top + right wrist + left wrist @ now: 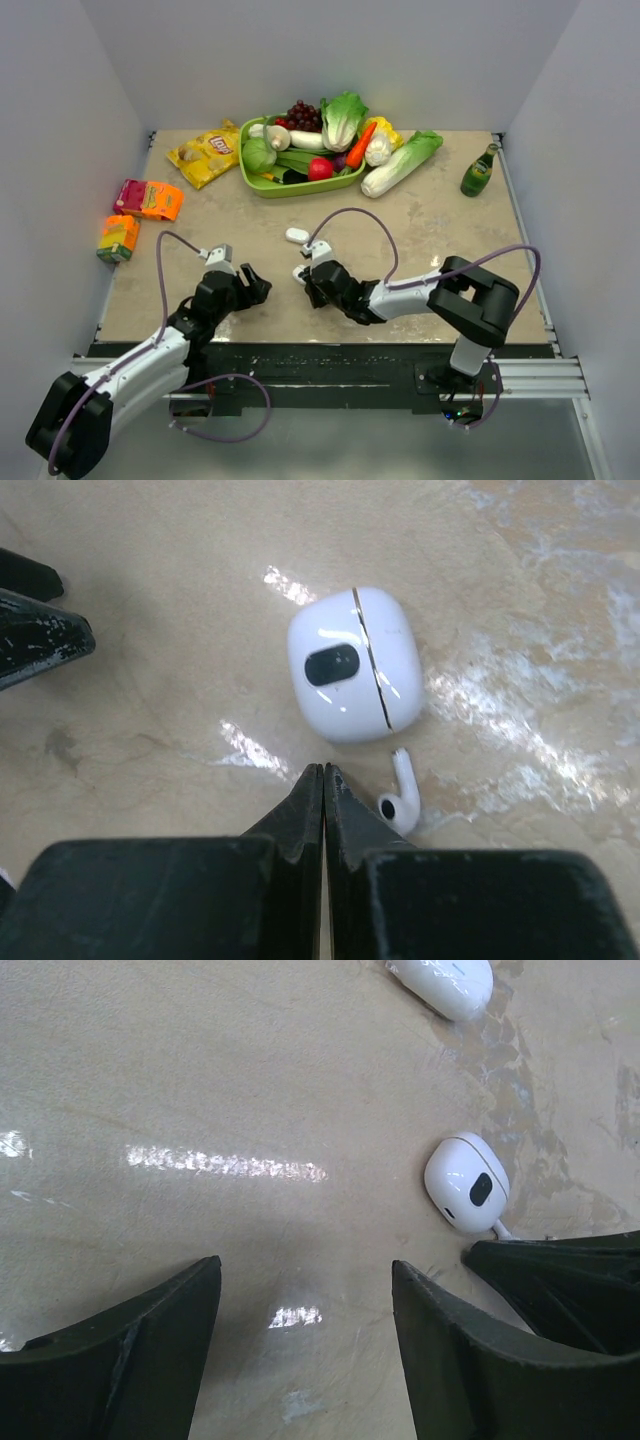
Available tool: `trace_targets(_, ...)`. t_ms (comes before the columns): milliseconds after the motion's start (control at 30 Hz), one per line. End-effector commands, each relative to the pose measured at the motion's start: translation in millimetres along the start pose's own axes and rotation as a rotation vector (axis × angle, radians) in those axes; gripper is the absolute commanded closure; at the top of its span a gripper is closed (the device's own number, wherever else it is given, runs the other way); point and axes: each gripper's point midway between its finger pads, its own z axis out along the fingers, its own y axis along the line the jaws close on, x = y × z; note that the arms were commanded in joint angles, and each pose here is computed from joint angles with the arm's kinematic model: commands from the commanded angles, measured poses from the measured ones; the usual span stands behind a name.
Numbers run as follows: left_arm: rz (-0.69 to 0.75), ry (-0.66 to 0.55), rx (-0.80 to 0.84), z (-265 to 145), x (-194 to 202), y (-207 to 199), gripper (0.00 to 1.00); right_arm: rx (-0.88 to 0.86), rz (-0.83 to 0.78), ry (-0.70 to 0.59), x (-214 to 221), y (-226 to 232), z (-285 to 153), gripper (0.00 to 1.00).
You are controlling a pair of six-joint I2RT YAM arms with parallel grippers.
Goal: Insert the wireless bluetooth earbuds into the charging case
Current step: Adjust the charging case at the center of the board.
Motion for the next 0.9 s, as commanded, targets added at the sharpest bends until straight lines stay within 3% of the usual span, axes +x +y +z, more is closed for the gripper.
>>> trace_targets(0,0.026,-0.001,0.068,4.2,-4.8,-16.6,0.25,-0.018,0.026,-0.068,-23.0,-0.1,-24.9,0.9)
trace_targets(133,0.096,0.008,0.084,9.6,-15.9,-43.2,0.15,-0.086,0.057,-0.176,-63.7,8.2,-71.7,0.64)
trace_targets(167,0.115,-0.007,0.065,11.6,-20.8,-46.0,0.13,-0.091,0.047,-0.181,-67.1,7.8,-80.8,0.62)
trace_targets(333,0.221,0.023,0.089,26.4,-32.2,-82.5,0.0,-0.132,0.038,-0.255,-91.3,6.8,-123.2,0.58)
trace_targets(533,0.35,0.058,0.183,38.3,-30.1,-106.9,0.01,-0.122,0.02,-0.278,-87.8,-6.3,-147.3,0.58)
trace_targets(667,0.459,0.081,0.142,42.0,-40.3,-108.8,0.09,-0.121,0.01,-0.279,-82.6,-12.1,-155.2,0.58)
trace_targets(767,0.501,0.151,0.035,42.9,-38.8,-92.9,0.29,-0.132,0.017,-0.306,-84.0,-14.2,-163.6,0.57)
trace_targets(867,0.477,0.19,0.063,38.9,-25.8,-93.2,0.52,-0.132,0.018,-0.322,-83.2,-17.5,-168.4,0.57)
